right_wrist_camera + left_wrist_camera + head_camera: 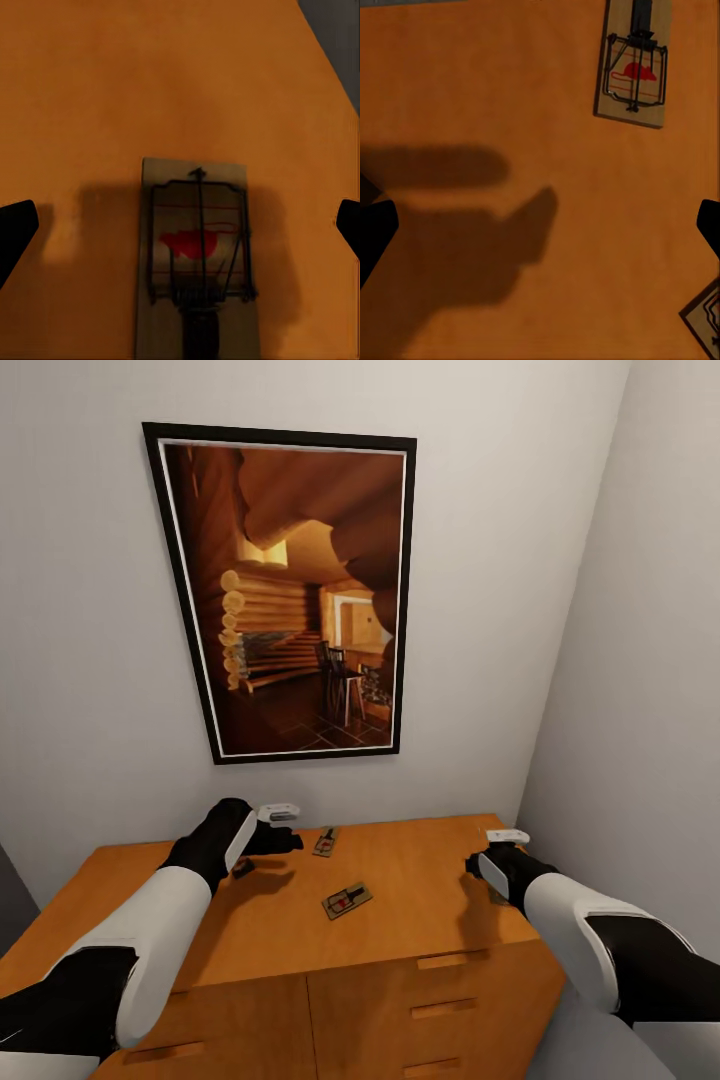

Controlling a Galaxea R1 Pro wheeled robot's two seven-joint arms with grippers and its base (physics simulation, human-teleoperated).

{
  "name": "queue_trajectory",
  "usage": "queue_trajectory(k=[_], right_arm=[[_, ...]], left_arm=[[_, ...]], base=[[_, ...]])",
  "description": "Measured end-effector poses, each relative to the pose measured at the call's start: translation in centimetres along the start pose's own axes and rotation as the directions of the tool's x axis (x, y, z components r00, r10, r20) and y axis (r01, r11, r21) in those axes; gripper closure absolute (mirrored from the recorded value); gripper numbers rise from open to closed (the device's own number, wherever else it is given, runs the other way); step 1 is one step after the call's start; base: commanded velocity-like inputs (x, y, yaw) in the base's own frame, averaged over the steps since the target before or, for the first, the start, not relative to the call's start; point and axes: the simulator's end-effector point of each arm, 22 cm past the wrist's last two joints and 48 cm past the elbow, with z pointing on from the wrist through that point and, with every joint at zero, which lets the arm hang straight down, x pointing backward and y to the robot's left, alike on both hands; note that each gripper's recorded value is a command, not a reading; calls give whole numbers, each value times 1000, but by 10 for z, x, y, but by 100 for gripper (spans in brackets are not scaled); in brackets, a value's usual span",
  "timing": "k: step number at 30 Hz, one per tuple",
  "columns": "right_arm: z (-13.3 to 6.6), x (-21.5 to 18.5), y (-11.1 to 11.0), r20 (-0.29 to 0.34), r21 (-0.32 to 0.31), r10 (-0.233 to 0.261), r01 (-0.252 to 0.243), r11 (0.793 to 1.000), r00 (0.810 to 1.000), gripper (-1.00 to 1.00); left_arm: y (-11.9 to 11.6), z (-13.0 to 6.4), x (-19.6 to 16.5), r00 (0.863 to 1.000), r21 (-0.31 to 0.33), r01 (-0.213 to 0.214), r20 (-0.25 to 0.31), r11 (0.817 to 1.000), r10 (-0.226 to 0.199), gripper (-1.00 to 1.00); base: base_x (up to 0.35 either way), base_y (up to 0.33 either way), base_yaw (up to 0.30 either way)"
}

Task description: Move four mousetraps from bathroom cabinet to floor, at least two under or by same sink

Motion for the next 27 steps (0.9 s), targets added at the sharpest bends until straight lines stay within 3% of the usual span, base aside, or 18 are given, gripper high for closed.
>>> queue_trajectory(k=[8, 27], right_arm=[[4, 2, -14, -8, -9, 26, -26, 1000, 1000, -100], [5, 2, -16, -11, -11, 31, -31, 999, 999, -100]], left_arm=[[-2, 0, 0, 1000, 2, -1, 1, 1000, 1, -100], [-3, 0, -1, 1000, 4, -2, 2, 1000, 2, -100]], base=[[0, 0, 0], [0, 0, 0]])
